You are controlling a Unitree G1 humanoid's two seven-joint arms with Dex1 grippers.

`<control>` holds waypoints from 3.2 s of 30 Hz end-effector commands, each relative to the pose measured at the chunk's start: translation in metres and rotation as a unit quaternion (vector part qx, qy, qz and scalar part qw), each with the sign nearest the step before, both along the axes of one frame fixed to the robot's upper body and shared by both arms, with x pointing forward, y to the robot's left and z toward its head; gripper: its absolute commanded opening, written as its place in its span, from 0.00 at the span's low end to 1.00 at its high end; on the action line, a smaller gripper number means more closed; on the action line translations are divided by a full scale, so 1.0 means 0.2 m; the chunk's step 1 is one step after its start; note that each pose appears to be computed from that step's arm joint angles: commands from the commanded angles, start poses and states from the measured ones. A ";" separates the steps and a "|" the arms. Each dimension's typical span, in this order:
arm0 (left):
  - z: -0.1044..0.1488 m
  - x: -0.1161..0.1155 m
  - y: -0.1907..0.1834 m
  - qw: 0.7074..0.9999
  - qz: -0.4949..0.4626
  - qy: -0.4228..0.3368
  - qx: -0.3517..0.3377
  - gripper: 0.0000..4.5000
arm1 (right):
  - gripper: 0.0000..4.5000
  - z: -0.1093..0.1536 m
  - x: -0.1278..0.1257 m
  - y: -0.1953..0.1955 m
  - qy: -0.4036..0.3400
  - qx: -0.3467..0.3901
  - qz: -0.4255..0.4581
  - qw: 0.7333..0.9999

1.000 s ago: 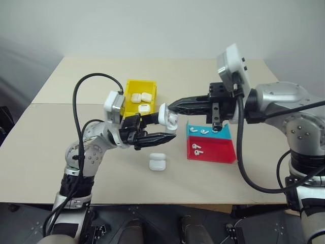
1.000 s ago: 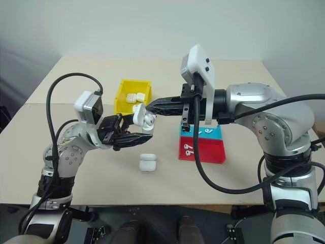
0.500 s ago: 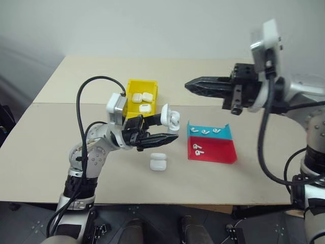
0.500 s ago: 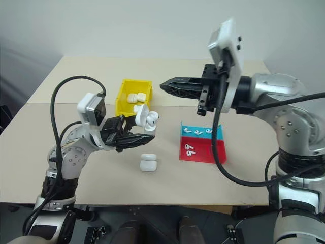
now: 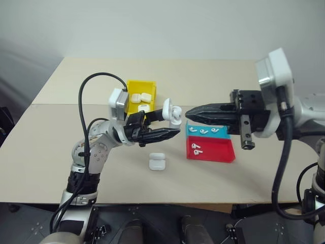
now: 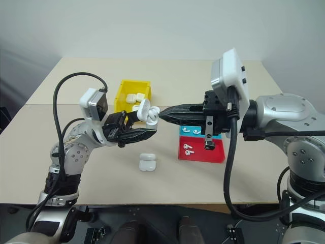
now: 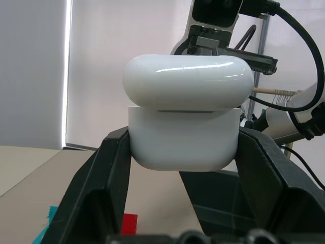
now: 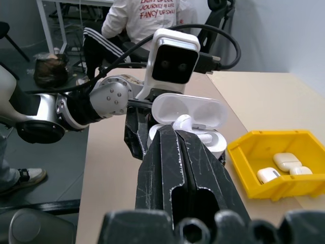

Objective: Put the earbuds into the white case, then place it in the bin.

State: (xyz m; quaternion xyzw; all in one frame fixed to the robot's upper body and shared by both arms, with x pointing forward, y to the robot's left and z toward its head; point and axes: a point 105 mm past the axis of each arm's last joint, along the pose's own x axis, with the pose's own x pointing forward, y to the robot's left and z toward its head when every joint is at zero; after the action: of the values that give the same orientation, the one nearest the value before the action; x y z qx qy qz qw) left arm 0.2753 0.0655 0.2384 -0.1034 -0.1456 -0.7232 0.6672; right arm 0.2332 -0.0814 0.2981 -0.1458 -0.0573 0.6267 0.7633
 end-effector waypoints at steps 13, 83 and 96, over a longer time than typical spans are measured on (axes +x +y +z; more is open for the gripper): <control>0.04 -0.01 -0.02 1.000 -0.003 -0.025 -0.005 0.62 | 0.01 0.00 -0.03 0.06 -0.024 -0.033 0.003 0.999; 0.01 -0.06 -0.04 0.992 0.121 -0.018 0.001 0.62 | 0.50 -0.55 0.88 -0.41 -0.118 -0.455 -0.069 0.880; 0.00 -0.14 0.06 0.996 0.083 -0.031 0.017 0.62 | 0.50 -0.62 0.91 -0.34 -0.136 -0.525 -0.011 0.840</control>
State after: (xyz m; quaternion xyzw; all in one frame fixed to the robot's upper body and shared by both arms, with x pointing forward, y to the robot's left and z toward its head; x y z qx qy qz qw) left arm 0.2552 0.0757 0.2275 -0.0663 -0.1347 -0.6605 0.7356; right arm 0.4132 -0.1482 0.1634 -0.5936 0.1898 0.5370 0.5686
